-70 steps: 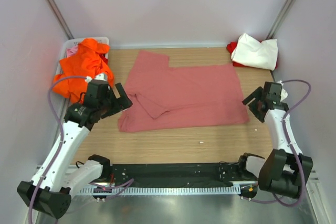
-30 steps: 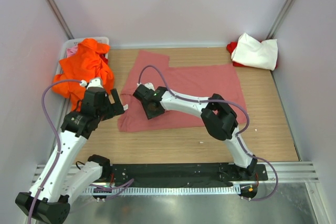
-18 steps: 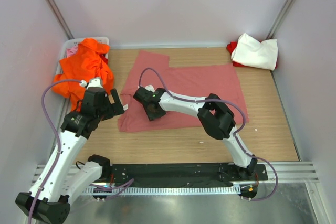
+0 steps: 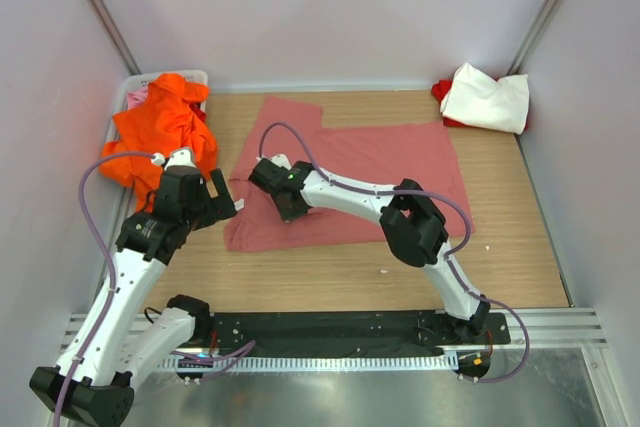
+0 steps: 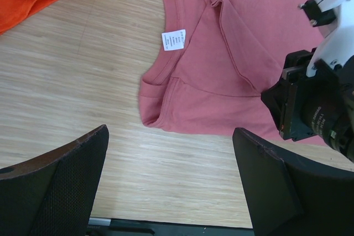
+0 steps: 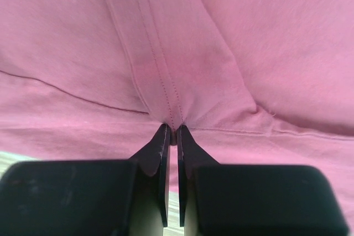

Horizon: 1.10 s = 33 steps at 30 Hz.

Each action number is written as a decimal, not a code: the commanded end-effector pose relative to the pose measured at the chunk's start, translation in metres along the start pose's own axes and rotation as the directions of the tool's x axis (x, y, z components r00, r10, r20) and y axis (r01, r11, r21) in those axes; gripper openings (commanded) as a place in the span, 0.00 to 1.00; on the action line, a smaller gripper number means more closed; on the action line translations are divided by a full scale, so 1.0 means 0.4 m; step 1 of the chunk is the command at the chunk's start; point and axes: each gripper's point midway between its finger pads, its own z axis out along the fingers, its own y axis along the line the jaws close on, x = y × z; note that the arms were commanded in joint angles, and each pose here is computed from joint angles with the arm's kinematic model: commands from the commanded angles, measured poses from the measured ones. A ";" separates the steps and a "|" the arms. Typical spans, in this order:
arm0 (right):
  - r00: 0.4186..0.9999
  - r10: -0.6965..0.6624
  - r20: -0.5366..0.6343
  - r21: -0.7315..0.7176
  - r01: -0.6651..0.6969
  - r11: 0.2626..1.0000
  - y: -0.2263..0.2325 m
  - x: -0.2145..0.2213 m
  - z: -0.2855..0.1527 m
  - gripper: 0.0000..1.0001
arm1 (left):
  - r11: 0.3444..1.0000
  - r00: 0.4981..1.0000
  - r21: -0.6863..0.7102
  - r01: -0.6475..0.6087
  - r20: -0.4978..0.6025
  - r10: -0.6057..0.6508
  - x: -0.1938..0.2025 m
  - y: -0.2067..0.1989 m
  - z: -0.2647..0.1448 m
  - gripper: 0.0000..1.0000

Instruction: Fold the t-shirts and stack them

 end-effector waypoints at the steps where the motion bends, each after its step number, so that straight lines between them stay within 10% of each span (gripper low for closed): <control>1: 0.997 -0.015 0.070 0.002 0.015 1.000 0.003 -0.069 -0.049 0.02 | 1.000 0.999 -0.007 0.000 0.042 0.000 -0.022 0.006 0.000 0.94; 23: 0.982 0.185 0.048 0.028 -0.186 0.982 -0.200 -0.168 0.036 0.05 | 0.999 1.000 -0.043 0.001 0.006 -0.001 -0.012 0.017 0.024 0.93; 28: 0.977 0.212 0.012 0.007 -0.212 0.977 -0.214 -0.159 0.075 0.23 | 0.999 1.000 -0.053 -0.003 -0.013 0.002 -0.007 0.018 0.034 0.93; 33: 0.969 0.240 0.051 0.051 -0.242 0.969 -0.265 -0.181 0.067 0.70 | 0.997 0.999 -0.070 -0.009 -0.032 0.006 0.001 0.022 0.044 0.93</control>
